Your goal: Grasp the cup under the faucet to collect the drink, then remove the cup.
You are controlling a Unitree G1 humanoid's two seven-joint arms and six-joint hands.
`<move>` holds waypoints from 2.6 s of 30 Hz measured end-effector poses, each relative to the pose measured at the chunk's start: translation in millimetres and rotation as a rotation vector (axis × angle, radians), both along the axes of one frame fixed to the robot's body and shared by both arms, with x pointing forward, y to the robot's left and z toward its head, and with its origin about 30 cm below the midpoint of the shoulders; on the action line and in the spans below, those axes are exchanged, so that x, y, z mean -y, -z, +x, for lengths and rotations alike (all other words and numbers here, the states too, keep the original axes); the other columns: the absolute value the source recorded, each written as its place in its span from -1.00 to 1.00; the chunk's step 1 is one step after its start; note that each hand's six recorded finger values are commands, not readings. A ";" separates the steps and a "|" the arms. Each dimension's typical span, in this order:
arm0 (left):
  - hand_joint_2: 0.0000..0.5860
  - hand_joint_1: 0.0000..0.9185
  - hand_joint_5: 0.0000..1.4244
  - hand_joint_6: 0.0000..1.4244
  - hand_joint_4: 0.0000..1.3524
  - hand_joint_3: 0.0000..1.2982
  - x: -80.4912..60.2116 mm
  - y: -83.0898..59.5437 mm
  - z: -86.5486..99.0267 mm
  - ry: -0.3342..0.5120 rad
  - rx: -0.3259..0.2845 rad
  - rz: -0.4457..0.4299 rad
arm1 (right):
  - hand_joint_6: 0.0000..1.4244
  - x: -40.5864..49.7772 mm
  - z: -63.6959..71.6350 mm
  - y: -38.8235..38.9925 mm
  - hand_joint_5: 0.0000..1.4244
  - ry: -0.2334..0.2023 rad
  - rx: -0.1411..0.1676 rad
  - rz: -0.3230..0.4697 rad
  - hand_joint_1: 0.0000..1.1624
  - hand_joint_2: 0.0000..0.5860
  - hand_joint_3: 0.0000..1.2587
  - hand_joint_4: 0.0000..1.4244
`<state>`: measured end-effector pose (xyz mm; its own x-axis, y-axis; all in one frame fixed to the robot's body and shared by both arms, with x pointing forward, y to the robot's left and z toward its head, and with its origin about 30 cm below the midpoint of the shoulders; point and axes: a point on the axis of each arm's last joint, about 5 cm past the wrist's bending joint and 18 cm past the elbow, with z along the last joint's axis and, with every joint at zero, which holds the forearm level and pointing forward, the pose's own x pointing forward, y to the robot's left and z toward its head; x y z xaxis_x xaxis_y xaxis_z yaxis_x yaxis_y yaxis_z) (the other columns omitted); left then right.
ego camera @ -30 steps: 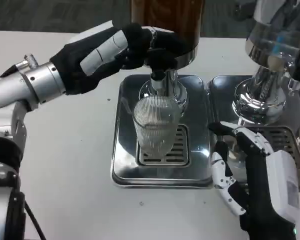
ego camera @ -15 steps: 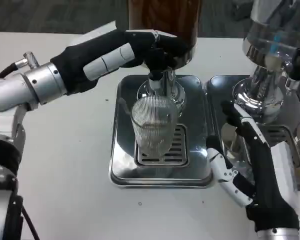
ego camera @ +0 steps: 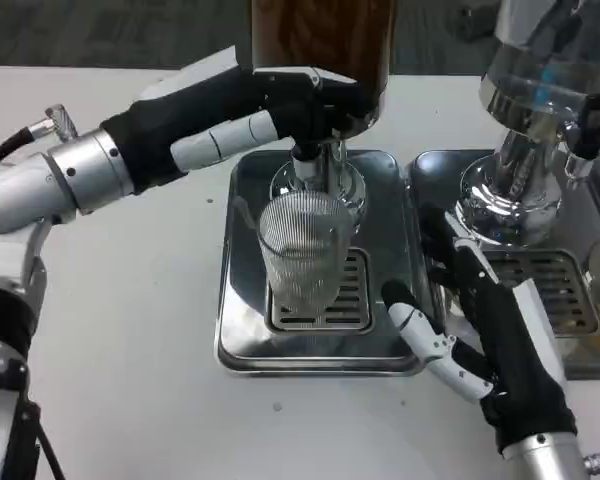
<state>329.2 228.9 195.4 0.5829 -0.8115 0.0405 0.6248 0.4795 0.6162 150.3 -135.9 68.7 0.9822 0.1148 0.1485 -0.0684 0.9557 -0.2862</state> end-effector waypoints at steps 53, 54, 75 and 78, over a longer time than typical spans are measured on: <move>-0.76 -1.00 -0.76 -0.81 -0.81 -0.63 -0.4 -2.2 -11.1 -0.045 0.273 0.186 | -0.95 6.4 16.1 -3.5 -1.00 -0.122 -0.018 -0.018 -0.02 -0.07 -1.00 -1.00; -0.76 -1.00 -0.76 -0.81 -0.81 -0.63 -0.2 -2.2 -11.3 -0.046 0.280 0.188 | -0.95 6.6 16.2 -3.2 -1.00 -0.123 -0.023 -0.020 -0.01 -0.06 -1.00 -1.00; -0.73 -1.00 -0.80 -0.80 -0.85 -0.66 0.5 -0.7 -14.6 -0.057 0.365 0.219 | -0.97 7.0 17.2 -3.2 -1.00 -0.132 -0.033 -0.030 0.00 -0.05 -1.00 -1.00; -0.74 -1.00 -0.81 -0.81 -0.86 -0.66 0.9 0.2 -15.2 -0.056 0.379 0.224 | -0.97 7.1 17.2 -3.2 -1.00 -0.132 -0.033 -0.032 0.00 -0.05 -1.00 -1.00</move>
<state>313.9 228.0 195.2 0.6044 -0.7919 0.0867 0.3113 0.3350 0.8893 167.5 -143.0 71.9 0.9626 0.2475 0.1102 -0.2029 0.9281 -0.3123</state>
